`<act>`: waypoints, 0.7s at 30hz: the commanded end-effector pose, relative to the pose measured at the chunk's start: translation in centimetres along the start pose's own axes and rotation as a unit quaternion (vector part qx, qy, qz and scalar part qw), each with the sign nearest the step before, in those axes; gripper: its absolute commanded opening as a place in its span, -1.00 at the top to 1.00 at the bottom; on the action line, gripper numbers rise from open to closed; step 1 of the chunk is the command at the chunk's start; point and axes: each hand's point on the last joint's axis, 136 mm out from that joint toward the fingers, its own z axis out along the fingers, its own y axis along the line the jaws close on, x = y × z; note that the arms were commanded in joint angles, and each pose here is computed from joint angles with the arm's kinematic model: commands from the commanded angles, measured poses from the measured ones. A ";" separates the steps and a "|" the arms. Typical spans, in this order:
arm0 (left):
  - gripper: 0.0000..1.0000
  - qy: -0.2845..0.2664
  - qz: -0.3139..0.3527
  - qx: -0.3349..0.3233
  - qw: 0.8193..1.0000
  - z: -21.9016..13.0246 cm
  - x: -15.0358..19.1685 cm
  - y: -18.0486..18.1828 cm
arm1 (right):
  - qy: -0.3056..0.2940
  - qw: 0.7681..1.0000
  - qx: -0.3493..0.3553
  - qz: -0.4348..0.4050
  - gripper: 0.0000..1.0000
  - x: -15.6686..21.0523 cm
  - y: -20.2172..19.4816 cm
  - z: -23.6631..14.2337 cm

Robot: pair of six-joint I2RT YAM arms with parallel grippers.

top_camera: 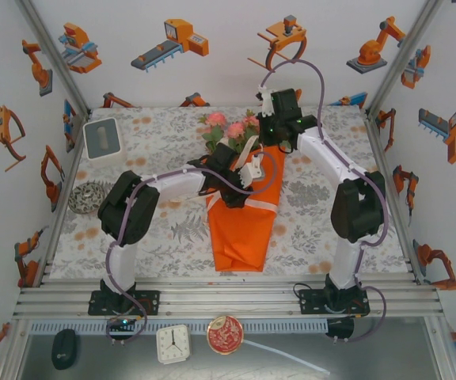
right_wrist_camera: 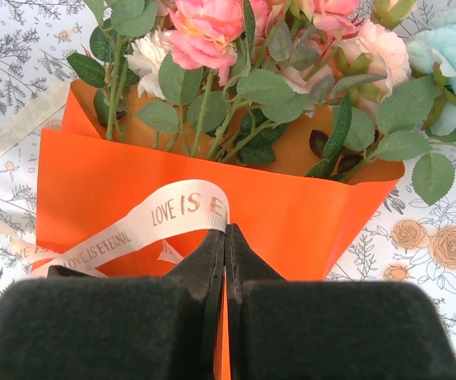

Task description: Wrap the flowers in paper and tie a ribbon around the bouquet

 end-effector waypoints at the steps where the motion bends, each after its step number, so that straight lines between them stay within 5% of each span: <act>1: 0.22 0.005 0.014 -0.005 1.000 0.2 0.5 -0.1 | 0.003 1.000 -0.001 -0.003 1.00 -0.1 0.2 -0.2; 8: 1.00 -0.022 0.012 -0.003 1.000 -1.1 -0.8 -0.6 | 0.007 1.000 -0.007 0.019 1.00 0.2 0.4 -0.3; 21: 0.95 -0.141 0.014 -0.043 0.989 -6.7 -5.3 -1.4 | 0.091 0.973 -0.154 0.144 1.00 9.1 5.7 -0.1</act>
